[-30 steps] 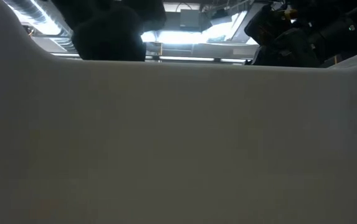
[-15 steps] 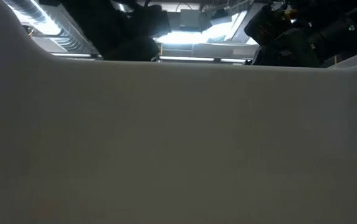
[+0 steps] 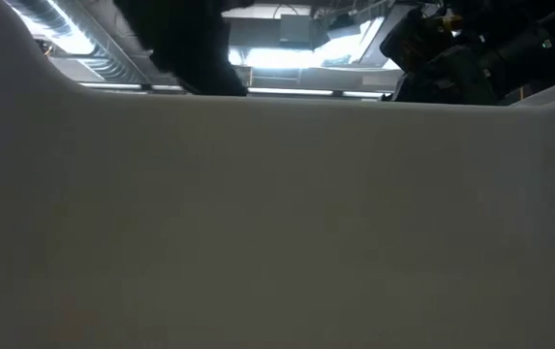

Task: Sort rubber bands into baskets
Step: Put the black rubber band in the orange bin

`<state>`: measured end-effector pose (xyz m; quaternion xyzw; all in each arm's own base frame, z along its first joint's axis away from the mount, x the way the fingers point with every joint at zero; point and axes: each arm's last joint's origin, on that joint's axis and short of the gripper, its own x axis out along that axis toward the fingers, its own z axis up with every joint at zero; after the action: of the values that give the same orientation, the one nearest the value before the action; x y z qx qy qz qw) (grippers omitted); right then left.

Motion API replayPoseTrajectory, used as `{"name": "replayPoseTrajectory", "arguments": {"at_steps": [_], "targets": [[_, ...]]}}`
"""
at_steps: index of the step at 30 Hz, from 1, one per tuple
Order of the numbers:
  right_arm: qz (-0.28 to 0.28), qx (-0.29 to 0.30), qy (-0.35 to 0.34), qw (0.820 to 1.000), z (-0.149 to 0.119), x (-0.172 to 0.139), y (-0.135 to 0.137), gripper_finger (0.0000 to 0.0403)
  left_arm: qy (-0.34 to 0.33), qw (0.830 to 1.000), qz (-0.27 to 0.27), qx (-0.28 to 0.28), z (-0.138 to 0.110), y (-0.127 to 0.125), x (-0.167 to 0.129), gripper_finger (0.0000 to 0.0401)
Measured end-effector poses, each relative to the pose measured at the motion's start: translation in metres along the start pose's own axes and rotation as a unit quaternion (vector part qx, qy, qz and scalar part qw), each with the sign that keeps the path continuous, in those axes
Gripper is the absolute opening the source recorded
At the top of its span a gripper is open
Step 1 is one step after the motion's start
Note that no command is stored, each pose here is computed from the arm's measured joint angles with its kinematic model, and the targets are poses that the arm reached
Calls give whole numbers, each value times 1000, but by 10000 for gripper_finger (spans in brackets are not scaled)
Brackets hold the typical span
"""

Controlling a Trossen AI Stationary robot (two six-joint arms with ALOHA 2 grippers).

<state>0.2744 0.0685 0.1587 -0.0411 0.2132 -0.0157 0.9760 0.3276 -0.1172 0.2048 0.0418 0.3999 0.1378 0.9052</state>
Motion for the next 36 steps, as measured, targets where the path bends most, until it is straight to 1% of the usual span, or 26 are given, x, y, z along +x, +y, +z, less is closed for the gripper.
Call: {"name": "replayPoseTrajectory", "arguments": {"at_steps": [3, 6, 14, 19, 25, 27, 32, 36], "targets": [[0, 0, 0, 1000, 0, 0, 0, 182, 29, 999, -32, 8, -13, -4, 11, 123], [0, 0, -1, 1000, 0, 0, 0, 182, 42, 999, -32, 12, -20, -5, 19, 123], [0, 0, -2, 1000, 0, 0, 0, 182, 53, 999, -15, -1, -19, 6, 32, 123], [0, 0, -1, 1000, 0, 0, 0, 182, 51, 999, 10, -16, -16, 18, 37, 123], [0, 0, -1, 1000, 0, 0, 0, 182, 56, 997, 25, -56, -15, 26, 41, 123], [0, 0, -1, 1000, 0, 0, 0, 182, 61, 996, 12, -62, -15, 26, 41, 123], [0, 0, -1, 1000, 0, 0, 0, 182, 80, 994, -45, -64, -16, 20, 40, 123], [0, 0, -1, 1000, 0, 0, 0, 182, 72, 994, -56, -68, -12, 21, 33, 123]]}}
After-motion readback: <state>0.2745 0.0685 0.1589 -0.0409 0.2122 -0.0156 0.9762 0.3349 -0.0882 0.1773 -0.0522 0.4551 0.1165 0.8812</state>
